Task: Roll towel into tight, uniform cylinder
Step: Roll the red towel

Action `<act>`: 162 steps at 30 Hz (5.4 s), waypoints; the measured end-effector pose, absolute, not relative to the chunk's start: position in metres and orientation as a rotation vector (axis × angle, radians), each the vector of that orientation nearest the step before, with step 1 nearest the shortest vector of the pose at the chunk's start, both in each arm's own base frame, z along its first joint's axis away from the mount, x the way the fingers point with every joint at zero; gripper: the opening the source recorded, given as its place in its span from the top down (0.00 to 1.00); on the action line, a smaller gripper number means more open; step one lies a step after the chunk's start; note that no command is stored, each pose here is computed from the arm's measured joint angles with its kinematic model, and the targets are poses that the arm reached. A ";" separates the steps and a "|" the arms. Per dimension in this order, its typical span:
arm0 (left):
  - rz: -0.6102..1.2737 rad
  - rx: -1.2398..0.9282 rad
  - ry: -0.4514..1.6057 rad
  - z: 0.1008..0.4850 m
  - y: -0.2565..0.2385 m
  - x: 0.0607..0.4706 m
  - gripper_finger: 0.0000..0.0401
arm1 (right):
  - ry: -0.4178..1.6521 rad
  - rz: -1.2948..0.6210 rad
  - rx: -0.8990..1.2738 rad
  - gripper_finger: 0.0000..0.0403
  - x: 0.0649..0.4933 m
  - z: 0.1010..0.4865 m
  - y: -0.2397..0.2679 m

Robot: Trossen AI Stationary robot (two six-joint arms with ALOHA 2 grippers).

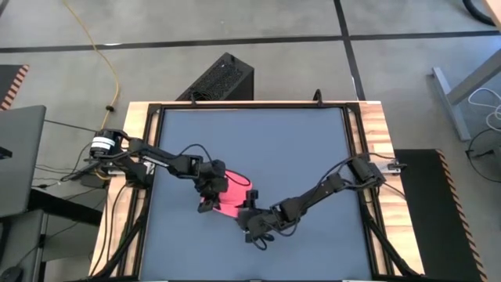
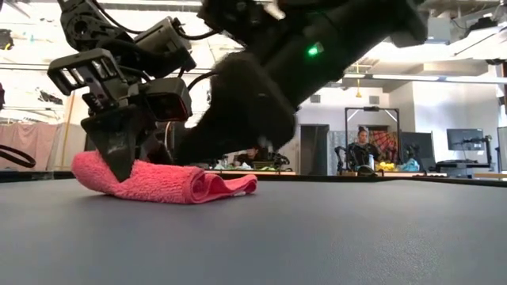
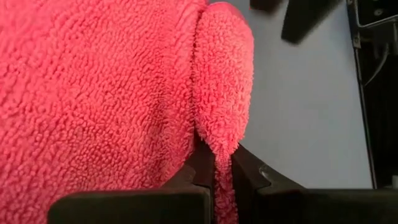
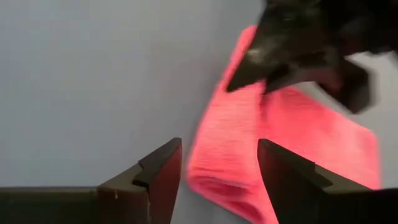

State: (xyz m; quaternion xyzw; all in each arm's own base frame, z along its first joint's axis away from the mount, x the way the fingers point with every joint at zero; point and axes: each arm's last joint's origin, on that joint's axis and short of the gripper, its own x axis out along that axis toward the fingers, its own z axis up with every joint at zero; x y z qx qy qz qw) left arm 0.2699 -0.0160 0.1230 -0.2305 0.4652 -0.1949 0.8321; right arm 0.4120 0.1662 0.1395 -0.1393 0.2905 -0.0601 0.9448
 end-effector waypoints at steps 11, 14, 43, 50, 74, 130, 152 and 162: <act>-0.410 -0.446 0.968 0.121 -0.015 0.269 0.98 | 0.634 -0.146 -0.318 0.44 0.421 0.125 0.171; -0.412 -0.440 0.972 0.121 -0.015 0.268 0.98 | 0.625 -0.161 -0.302 0.46 0.423 0.127 0.171; -0.473 -0.342 0.913 0.128 -0.007 0.274 0.64 | 0.630 -0.118 0.088 0.94 0.424 0.122 0.177; -0.522 -0.378 0.894 0.134 -0.001 0.271 0.64 | 0.635 -0.113 0.090 0.94 0.423 0.122 0.180; -0.284 -0.206 0.943 0.108 0.014 0.280 0.83 | 0.682 -0.053 0.070 0.94 0.416 0.136 0.181; -0.464 0.099 0.469 0.144 -0.080 0.195 0.54 | 0.671 0.077 0.645 0.94 0.405 0.110 0.162; -0.400 0.068 0.589 0.117 -0.094 0.215 0.65 | 0.668 0.069 0.657 0.94 0.405 0.109 0.162; -0.462 -0.028 0.612 0.118 -0.092 0.215 0.98 | 0.661 0.040 0.684 0.94 0.404 0.112 0.162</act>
